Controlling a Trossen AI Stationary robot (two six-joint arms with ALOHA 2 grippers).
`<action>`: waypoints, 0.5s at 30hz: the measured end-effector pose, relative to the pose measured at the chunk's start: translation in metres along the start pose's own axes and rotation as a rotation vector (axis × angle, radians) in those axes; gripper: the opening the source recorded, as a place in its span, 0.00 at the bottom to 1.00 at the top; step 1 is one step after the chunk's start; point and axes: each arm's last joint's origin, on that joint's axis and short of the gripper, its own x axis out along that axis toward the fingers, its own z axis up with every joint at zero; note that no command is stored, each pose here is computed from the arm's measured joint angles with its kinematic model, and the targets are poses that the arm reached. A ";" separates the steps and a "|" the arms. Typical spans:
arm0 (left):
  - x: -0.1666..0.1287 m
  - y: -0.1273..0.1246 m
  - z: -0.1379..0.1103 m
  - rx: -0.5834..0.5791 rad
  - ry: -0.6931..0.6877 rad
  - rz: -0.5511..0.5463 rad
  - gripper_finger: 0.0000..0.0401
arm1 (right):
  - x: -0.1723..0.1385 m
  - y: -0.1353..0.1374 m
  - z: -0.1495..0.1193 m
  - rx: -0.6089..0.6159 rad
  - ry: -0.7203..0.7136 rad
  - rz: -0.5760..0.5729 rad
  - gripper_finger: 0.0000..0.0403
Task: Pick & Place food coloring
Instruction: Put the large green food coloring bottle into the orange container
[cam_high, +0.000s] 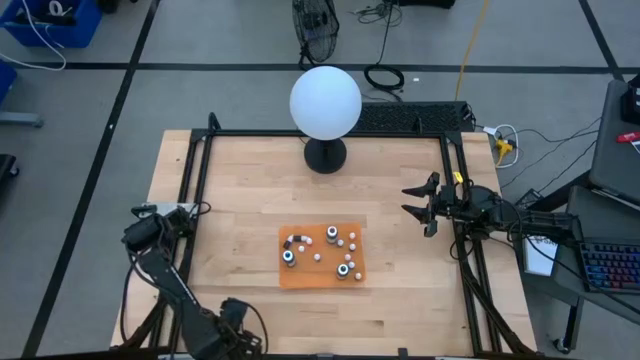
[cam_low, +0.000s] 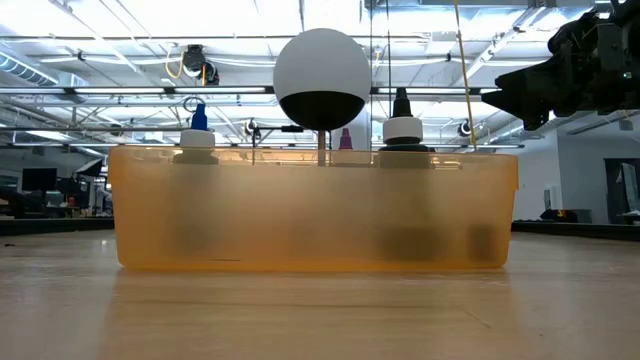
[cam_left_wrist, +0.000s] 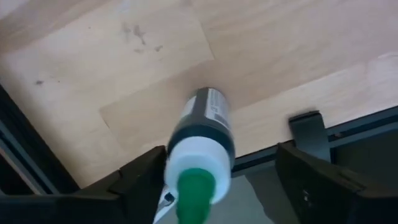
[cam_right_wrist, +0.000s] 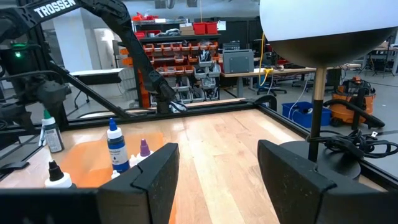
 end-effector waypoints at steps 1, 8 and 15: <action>0.000 0.000 0.000 -0.002 0.000 0.000 0.71 | 0.000 0.000 0.000 0.000 0.000 0.000 0.52; 0.000 0.001 -0.001 -0.034 0.027 0.019 0.54 | 0.000 0.000 0.000 0.000 0.000 0.000 0.52; 0.006 0.004 0.000 -0.032 0.059 0.046 0.28 | 0.000 0.000 0.000 0.000 0.000 0.000 0.52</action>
